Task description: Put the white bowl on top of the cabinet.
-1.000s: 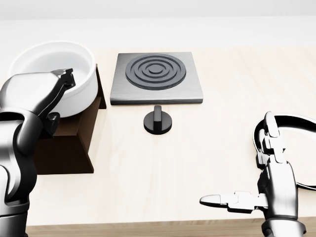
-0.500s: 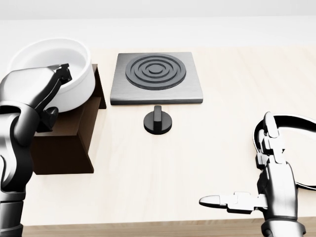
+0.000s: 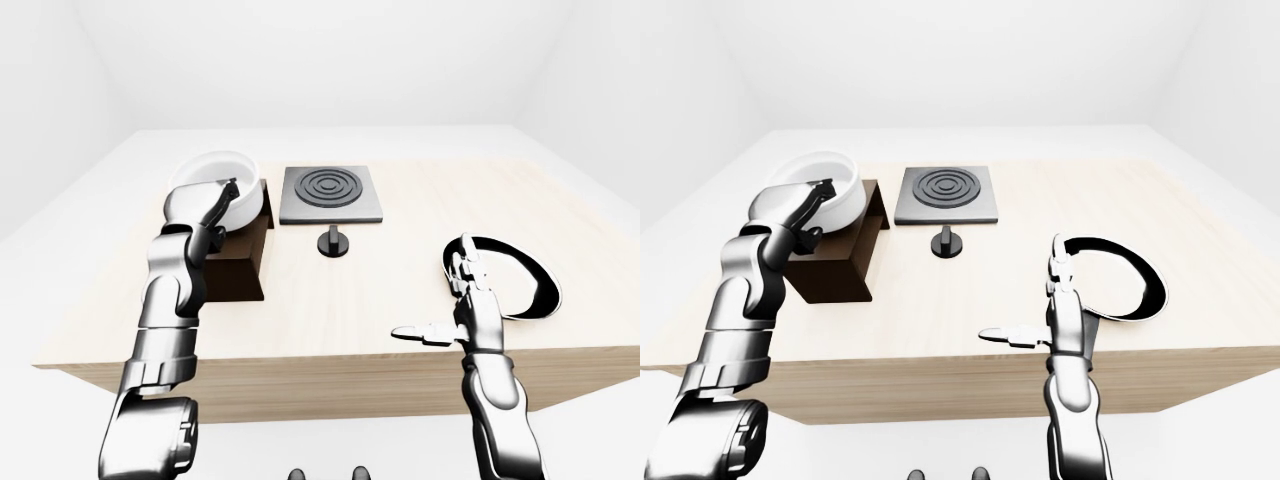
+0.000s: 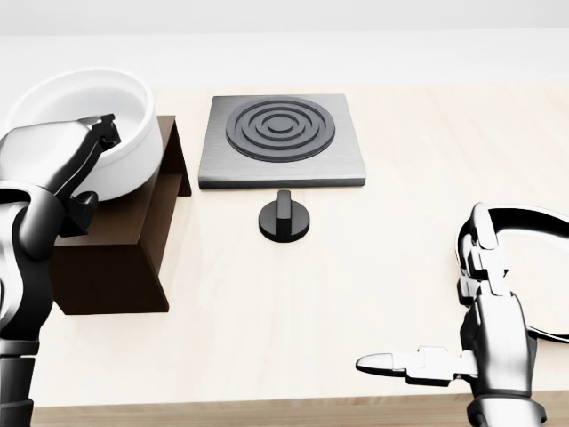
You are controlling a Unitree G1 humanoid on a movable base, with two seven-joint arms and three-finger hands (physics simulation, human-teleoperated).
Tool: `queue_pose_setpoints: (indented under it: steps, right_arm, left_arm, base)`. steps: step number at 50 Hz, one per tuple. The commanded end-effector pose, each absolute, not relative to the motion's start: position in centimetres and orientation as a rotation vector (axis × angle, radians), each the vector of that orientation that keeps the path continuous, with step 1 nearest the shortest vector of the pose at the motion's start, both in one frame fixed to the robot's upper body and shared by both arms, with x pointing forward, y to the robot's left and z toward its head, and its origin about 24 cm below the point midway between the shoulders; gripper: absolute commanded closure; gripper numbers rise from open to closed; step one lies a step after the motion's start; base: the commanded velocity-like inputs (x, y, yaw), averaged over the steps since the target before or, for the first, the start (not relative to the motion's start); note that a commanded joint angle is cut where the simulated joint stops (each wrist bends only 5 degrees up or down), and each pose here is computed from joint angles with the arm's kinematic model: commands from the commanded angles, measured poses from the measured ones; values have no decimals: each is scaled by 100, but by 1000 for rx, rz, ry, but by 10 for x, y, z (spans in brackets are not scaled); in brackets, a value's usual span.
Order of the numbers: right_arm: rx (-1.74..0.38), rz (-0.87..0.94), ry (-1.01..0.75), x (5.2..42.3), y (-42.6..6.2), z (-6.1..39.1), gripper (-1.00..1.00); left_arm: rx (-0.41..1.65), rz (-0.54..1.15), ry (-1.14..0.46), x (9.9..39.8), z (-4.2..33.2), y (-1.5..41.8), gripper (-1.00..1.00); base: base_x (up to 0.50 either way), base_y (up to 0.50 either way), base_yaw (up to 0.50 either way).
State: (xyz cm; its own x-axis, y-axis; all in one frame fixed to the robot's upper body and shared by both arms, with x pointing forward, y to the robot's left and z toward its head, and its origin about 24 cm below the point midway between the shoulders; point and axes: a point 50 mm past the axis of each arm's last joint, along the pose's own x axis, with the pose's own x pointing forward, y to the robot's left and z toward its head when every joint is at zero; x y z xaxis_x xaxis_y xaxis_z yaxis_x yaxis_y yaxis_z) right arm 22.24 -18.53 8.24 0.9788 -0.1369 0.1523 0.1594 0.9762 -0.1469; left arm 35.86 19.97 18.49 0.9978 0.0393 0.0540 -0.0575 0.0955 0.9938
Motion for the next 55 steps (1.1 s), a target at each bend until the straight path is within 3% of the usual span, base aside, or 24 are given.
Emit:
queue_pose_setpoints:
  steps: [1, 55]
  right_arm:
    - [-161, -148, -142, 222, -185, 82, -100]
    - [-172, -140, -140, 223, -181, 78, -100]
  left_arm:
    - [1492, 145, -61, 358, 195, 204, 100]
    - [1440, 173, -41, 363, 182, 217, 100]
  base:
    - [0, 0, 0]
    - [0, 0, 0]
